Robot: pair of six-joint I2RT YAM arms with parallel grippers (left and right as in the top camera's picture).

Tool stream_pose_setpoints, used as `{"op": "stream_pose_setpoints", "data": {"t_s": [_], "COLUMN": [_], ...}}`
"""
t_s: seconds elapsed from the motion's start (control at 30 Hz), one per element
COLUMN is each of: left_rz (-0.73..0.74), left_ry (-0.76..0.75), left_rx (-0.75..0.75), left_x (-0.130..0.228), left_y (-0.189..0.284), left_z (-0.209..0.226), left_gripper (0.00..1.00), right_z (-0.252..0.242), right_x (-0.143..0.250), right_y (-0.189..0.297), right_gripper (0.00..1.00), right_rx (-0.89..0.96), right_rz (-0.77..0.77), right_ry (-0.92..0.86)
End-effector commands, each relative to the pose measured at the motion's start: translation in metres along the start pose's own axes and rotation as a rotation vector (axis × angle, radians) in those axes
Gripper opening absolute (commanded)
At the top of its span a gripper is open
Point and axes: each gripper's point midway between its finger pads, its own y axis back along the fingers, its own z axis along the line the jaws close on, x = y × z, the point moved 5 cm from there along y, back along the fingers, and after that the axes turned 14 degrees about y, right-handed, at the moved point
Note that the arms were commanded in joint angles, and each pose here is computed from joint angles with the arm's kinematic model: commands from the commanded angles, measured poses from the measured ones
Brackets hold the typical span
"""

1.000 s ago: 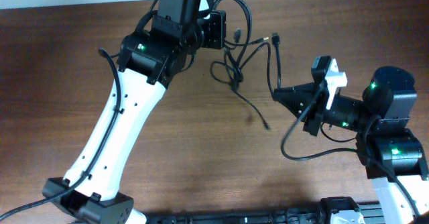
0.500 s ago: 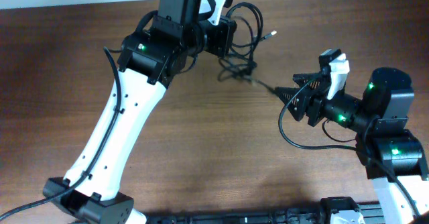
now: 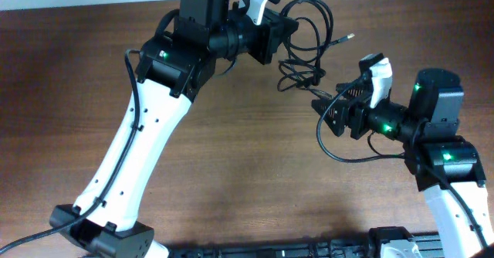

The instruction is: Untangle cables

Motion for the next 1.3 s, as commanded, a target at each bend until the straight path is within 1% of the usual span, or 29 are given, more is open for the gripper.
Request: {"op": "stream_pose_setpoints", "data": {"t_s": [0.0,0.07,0.17,0.2,0.27,0.5,0.63,0.7,0.73,0.77,0.8,0.83,0.87,0.9,0.93,0.97,1.0,1.07,1.1,1.13,1.17,1.23,1.27], "left_rz": [-0.017,-0.017,0.001,0.012,0.023,0.055,0.069,0.064,0.055,0.044,0.03,0.007,-0.02,-0.042,-0.059,-0.069,-0.072,-0.073,-0.071,-0.071,-0.07,-0.051,-0.035], "left_ry": [-0.037,-0.043,-0.052,-0.058,-0.064,-0.068,-0.072,-0.076,-0.08,-0.081,-0.081,-0.077,-0.071,-0.066,-0.061,-0.058,-0.055,-0.049,-0.044,-0.038,-0.031,-0.064,-0.095], "left_rx": [0.057,0.078,0.152,0.197,0.241,0.323,0.366,0.366,0.355,0.333,0.301,0.239,0.166,0.101,0.047,0.013,-0.003,-0.026,-0.046,-0.068,-0.103,-0.157,-0.167], "left_x": [-0.005,-0.005,-0.003,-0.002,-0.001,0.003,0.005,0.004,0.002,0.001,-0.001,-0.004,-0.008,-0.01,-0.012,-0.013,-0.014,-0.013,-0.012,-0.012,-0.01,-0.006,-0.003], "left_y": [0.012,0.015,0.019,0.02,0.021,0.024,0.026,0.026,0.026,0.024,0.023,0.021,0.019,0.018,0.018,0.018,0.018,0.018,0.018,0.018,0.018,0.019,0.019], "left_z": [-0.016,-0.021,-0.032,-0.037,-0.042,-0.052,-0.057,-0.057,-0.056,-0.054,-0.05,-0.043,-0.034,-0.026,-0.02,-0.015,-0.013,-0.01,-0.008,-0.005,0.0,0.007,0.009], "left_gripper": [0.0,0.0,0.0,0.0,0.0,0.0,0.0,0.0,0.0,0.0,0.0,0.0,0.0,0.0,0.16,0.22,0.3,0.55,0.7,0.8,0.87,0.98,0.99], "right_z": [0.0,-0.001,-0.003,-0.005,-0.007,-0.016,-0.017,-0.017,-0.016,-0.015,-0.014,-0.012,-0.011,-0.008,-0.005,-0.002,0.001,0.006,0.008,0.009,0.011,0.012,0.012], "right_x": [-0.003,-0.003,-0.001,0.001,0.003,0.008,0.004,0.003,0.004,0.005,0.007,0.007,0.008,0.009,0.008,0.008,0.007,0.006,0.006,0.006,0.005,0.005,0.005], "right_y": [0.001,0.001,-0.002,-0.004,-0.007,-0.017,-0.017,-0.017,-0.017,-0.017,-0.017,-0.017,-0.017,-0.016,-0.016,-0.016,-0.015,-0.015,-0.014,-0.014,-0.014,-0.014,-0.014], "right_gripper": [0.84,0.84,0.84,0.84,0.84,0.84,0.82,0.72,0.56,0.43,0.26,0.13,0.04,0.04,0.04,0.04,0.04,0.04,0.04,0.04,0.04,0.04,0.04], "right_rx": [0.01,0.01,0.006,0.004,-0.001,-0.009,-0.002,-0.003,-0.01,-0.017,-0.029,-0.039,-0.051,-0.069,-0.093,-0.121,-0.142,-0.183,-0.198,-0.207,-0.22,-0.228,-0.227], "right_rz": [-0.005,-0.003,0.005,0.013,0.022,0.043,0.025,0.023,0.025,0.027,0.031,0.032,0.034,0.031,0.023,0.013,0.005,-0.01,-0.016,-0.019,-0.025,-0.025,-0.023], "right_ry": [0.179,0.256,0.301,0.297,0.287,0.265,0.284,0.285,0.28,0.275,0.266,0.261,0.254,0.248,0.244,0.241,0.238,0.233,0.227,0.22,0.218,0.19,0.175]}}
